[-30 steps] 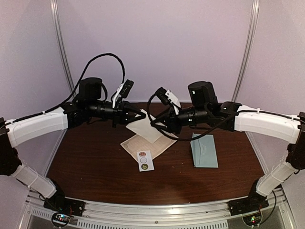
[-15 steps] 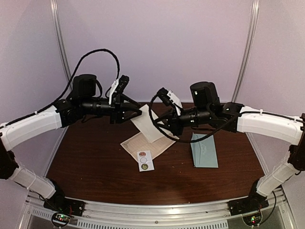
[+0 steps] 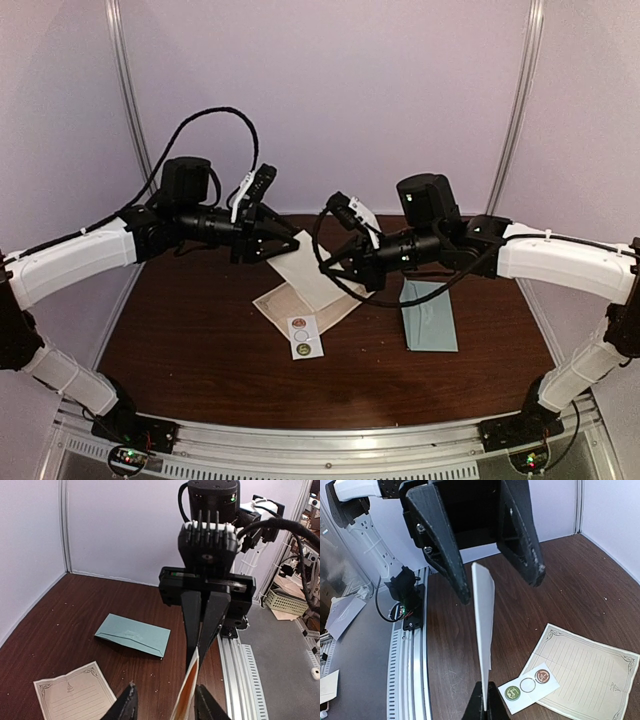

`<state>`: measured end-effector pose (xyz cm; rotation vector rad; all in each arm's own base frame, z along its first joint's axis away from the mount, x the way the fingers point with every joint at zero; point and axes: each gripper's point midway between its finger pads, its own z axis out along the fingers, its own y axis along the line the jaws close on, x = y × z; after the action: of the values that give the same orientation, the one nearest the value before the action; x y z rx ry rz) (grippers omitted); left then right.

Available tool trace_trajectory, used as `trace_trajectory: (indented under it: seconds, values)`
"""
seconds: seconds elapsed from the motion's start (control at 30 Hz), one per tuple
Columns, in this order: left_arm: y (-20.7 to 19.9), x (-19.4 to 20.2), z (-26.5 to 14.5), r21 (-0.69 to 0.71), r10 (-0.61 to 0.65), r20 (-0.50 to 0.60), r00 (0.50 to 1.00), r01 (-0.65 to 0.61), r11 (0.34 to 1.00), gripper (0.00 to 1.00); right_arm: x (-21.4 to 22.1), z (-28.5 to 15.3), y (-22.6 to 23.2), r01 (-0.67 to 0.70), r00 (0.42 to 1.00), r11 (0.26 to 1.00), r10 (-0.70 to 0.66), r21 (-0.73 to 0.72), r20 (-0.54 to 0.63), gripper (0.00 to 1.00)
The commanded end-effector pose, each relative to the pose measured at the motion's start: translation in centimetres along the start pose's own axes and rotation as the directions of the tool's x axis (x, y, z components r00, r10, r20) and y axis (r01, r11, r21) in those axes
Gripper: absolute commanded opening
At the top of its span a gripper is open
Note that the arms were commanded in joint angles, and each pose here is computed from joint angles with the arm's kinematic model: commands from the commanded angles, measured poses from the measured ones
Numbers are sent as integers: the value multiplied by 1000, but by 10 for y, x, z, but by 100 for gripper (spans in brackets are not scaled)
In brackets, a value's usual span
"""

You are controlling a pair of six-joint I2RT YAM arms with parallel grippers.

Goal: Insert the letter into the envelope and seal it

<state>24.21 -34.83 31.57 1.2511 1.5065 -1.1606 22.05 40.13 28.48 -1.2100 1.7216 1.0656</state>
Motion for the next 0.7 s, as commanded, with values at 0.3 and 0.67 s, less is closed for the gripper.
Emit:
trace_trajectory:
  seconds: [0.3,0.67]
  values:
    - [-15,-9,4,134,31,17,999,-33,990,8,-13,-8,6,39,999,999,-39,-14,14,0]
    - [-15,-6,5,141,27,10,1000,-28,990,0,-19,-9,4,34,998,999,-34,-5,43,20]
